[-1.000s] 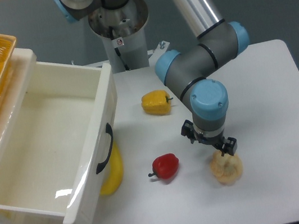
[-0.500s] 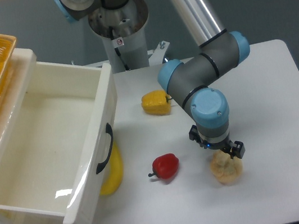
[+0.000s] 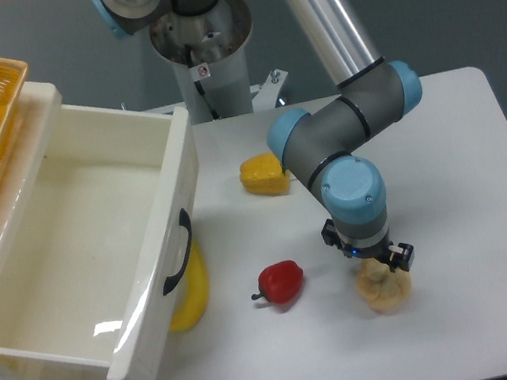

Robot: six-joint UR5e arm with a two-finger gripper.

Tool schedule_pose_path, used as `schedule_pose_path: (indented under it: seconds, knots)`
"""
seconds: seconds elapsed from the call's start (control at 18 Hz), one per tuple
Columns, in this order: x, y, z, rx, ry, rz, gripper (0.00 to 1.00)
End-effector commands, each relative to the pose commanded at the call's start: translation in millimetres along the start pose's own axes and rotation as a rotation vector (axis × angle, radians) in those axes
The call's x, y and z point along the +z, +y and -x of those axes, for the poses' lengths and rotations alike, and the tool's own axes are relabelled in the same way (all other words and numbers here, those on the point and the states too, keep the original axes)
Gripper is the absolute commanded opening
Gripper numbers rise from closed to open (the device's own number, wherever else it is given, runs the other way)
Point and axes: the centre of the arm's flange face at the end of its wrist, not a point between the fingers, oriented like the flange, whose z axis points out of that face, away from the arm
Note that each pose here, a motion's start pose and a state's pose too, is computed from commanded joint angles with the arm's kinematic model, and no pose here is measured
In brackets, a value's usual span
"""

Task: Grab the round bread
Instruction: 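Close the gripper fingers around the bread roll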

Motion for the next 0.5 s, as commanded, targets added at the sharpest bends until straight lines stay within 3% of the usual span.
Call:
schedule_pose_path:
  seconds: [0.33,0.5]
  knots:
    - [3.7,-3.9,-1.8,-0.009,-0.01,0.013,0.7]
    - [3.6,-3.8,-1.6,-0.011,-0.012,0.014,0.6]
